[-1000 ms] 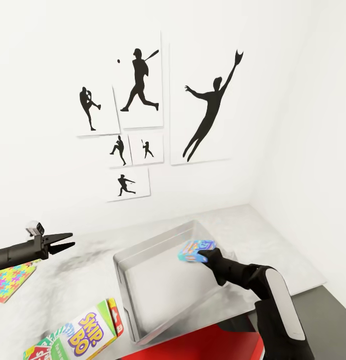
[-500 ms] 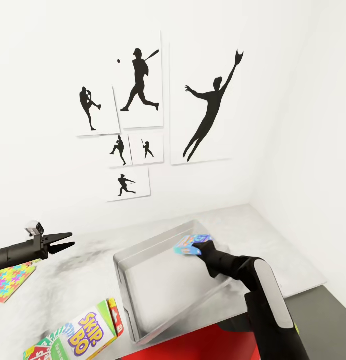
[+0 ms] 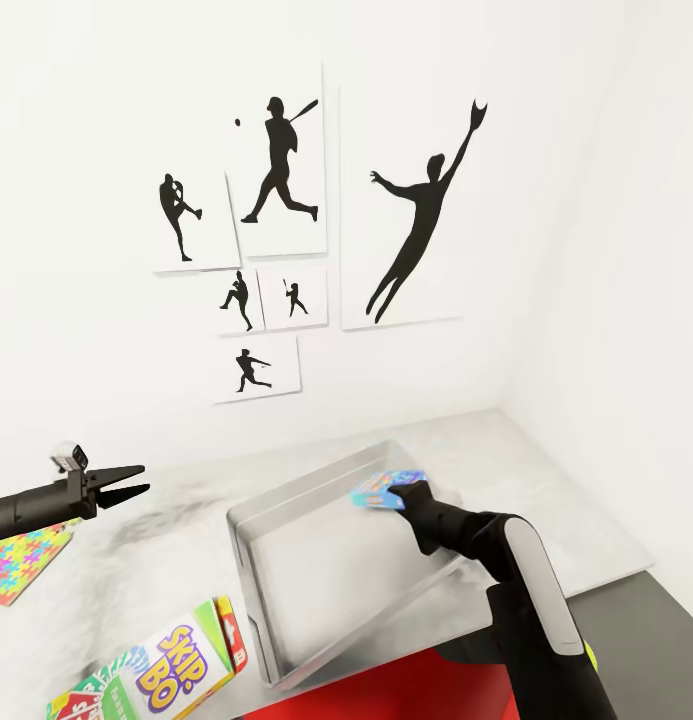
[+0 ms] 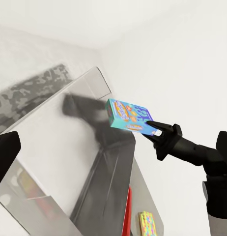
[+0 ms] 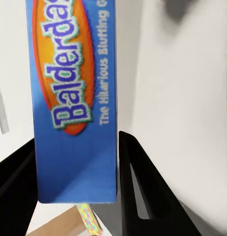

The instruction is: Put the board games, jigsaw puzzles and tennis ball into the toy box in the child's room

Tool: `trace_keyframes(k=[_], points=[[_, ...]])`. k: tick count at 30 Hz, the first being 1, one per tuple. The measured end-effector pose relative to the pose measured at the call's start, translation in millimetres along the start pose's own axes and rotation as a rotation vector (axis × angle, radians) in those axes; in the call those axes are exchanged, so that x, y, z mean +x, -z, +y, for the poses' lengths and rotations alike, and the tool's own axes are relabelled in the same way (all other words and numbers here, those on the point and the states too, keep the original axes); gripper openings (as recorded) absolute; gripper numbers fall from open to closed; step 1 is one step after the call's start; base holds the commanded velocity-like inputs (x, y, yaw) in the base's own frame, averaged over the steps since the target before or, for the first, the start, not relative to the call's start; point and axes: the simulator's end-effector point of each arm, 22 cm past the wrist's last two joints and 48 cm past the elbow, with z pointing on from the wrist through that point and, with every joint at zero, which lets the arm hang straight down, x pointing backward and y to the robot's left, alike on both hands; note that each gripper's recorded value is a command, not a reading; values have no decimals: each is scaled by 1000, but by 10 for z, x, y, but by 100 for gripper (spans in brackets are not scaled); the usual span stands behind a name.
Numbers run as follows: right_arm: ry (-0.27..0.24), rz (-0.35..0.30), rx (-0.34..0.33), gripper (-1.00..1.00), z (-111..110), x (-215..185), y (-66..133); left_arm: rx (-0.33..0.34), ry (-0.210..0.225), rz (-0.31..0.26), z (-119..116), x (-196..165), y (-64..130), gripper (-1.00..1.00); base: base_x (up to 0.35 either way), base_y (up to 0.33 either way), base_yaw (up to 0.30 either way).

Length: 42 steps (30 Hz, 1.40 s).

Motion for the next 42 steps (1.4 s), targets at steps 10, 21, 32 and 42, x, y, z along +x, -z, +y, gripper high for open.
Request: trace_keyframes(k=[10,21,32,42], points=[[-22,-21,33,-100,-6,-59,-2,0,0,0,1,1,0,100,0,0,0],[-20,-8,25,-100,93,72,-50,-1,0,1,2,1,0,100,0,0,0],[-41,-27,33,-100,71,36,-62,-1,-1,1,2,0,0,100,0,0,0],[-49,-32,42,-100,37,22,-75,-1,0,1,3,2,0,100,0,0,0]])
